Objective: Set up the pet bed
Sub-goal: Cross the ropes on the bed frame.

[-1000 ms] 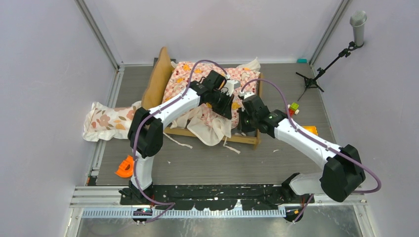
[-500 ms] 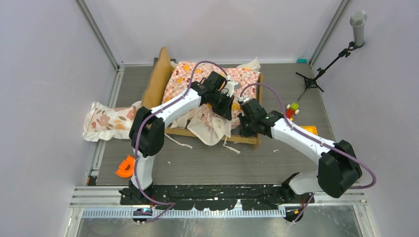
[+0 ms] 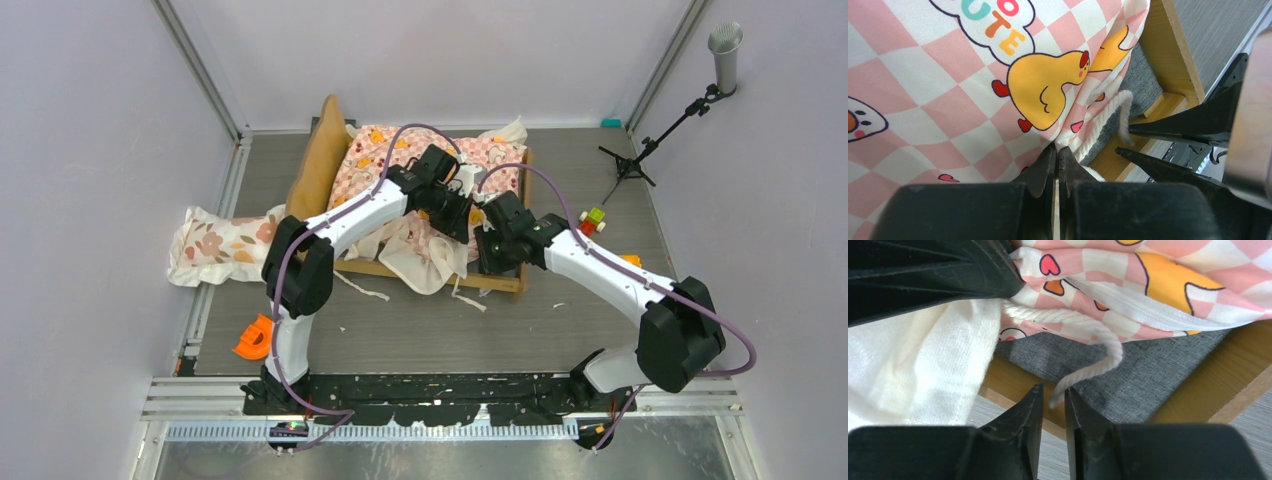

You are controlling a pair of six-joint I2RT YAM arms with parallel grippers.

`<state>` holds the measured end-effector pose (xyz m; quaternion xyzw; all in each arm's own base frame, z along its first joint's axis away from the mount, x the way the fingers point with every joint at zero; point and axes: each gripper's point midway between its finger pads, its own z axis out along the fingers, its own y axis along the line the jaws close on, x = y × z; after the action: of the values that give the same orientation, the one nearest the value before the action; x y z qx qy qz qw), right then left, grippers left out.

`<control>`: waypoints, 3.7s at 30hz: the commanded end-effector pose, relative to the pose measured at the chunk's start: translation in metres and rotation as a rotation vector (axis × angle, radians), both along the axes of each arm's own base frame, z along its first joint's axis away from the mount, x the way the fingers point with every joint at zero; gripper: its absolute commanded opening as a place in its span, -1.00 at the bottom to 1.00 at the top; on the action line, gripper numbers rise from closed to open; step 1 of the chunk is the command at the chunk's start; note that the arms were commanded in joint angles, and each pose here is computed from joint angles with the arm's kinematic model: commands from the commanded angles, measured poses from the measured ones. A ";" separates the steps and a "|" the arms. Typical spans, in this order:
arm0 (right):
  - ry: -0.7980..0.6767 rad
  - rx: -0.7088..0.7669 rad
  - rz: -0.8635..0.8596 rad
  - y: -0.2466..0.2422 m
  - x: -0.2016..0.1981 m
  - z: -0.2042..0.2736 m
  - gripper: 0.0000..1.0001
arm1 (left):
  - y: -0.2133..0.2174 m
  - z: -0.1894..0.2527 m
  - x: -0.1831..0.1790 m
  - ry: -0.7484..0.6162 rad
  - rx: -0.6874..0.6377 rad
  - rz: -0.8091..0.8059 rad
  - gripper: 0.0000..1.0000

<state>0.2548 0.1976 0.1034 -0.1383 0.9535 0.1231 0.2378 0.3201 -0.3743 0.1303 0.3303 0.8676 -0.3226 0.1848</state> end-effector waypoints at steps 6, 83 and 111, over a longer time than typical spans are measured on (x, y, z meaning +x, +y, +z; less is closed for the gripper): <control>-0.069 0.063 0.024 0.004 -0.001 0.039 -0.21 | -0.006 0.009 -0.002 -0.013 -0.032 -0.034 -1.00; -0.439 0.283 -0.464 -0.026 0.038 -0.016 -0.08 | -0.040 -0.007 -0.005 -0.052 -0.002 -0.036 -1.00; -0.306 0.072 -0.558 -0.040 0.029 -0.087 -0.99 | -0.029 0.004 -0.002 -0.063 -0.019 -0.010 -0.78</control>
<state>0.3072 0.1842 0.0203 0.1051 0.8856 0.1137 0.4379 0.3268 -0.4183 0.1284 0.3500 0.8472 -0.3326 0.2217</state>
